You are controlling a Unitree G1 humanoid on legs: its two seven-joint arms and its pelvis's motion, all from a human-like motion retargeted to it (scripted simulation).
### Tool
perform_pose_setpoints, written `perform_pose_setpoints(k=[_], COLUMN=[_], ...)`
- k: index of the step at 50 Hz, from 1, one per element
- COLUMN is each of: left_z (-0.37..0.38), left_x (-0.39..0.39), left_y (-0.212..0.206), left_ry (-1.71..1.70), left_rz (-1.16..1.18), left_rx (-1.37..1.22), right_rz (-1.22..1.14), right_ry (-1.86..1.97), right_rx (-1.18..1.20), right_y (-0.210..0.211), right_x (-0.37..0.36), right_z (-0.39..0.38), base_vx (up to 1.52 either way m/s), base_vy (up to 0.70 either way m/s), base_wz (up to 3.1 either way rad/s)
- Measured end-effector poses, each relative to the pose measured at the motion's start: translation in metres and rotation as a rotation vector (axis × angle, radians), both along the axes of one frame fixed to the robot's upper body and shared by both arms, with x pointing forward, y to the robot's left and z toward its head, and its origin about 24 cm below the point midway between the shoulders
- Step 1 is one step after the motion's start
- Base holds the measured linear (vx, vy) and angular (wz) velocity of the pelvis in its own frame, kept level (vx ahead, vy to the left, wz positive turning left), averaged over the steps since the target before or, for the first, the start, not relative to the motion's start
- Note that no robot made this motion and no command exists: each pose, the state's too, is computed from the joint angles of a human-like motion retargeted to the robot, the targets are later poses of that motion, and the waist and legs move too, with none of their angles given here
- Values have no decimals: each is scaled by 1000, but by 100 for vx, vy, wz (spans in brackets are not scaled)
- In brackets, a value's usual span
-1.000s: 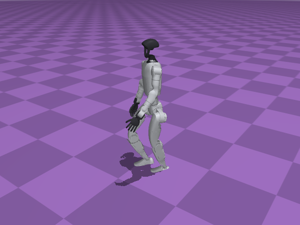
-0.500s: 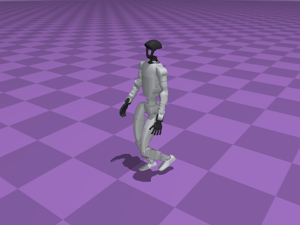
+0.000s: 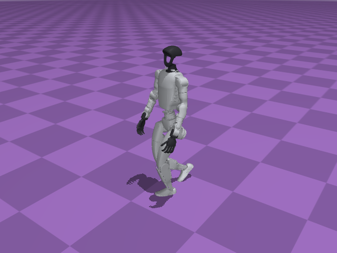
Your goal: Walk
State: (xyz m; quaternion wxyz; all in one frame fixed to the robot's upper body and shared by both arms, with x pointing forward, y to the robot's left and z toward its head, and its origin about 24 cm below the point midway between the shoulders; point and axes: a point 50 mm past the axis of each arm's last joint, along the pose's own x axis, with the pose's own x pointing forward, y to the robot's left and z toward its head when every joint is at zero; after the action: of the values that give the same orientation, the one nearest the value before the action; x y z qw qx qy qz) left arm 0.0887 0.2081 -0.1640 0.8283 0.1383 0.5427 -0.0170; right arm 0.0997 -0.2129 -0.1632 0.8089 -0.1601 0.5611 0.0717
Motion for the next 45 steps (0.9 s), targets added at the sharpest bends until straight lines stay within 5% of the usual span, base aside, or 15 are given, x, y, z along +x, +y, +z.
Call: perform_pose_setpoints(k=[15, 34, 45], left_z=[47, -8, 0], left_x=[113, -24, -5], left_y=[3, -9, 8], left_ry=[-350, 138, 27], left_rz=[-45, -120, -17], left_rx=[37, -36, 10], right_rz=[-178, -234, -153], right_ry=[12, -25, -244], right_rx=[-81, -118, -91], right_y=[-25, -32, -24], right_x=[-14, -16, 59], right_z=[1, 4, 27], base_vx=[0, 0, 0], base_vy=[1, -1, 0], base_wz=[3, 1, 0])
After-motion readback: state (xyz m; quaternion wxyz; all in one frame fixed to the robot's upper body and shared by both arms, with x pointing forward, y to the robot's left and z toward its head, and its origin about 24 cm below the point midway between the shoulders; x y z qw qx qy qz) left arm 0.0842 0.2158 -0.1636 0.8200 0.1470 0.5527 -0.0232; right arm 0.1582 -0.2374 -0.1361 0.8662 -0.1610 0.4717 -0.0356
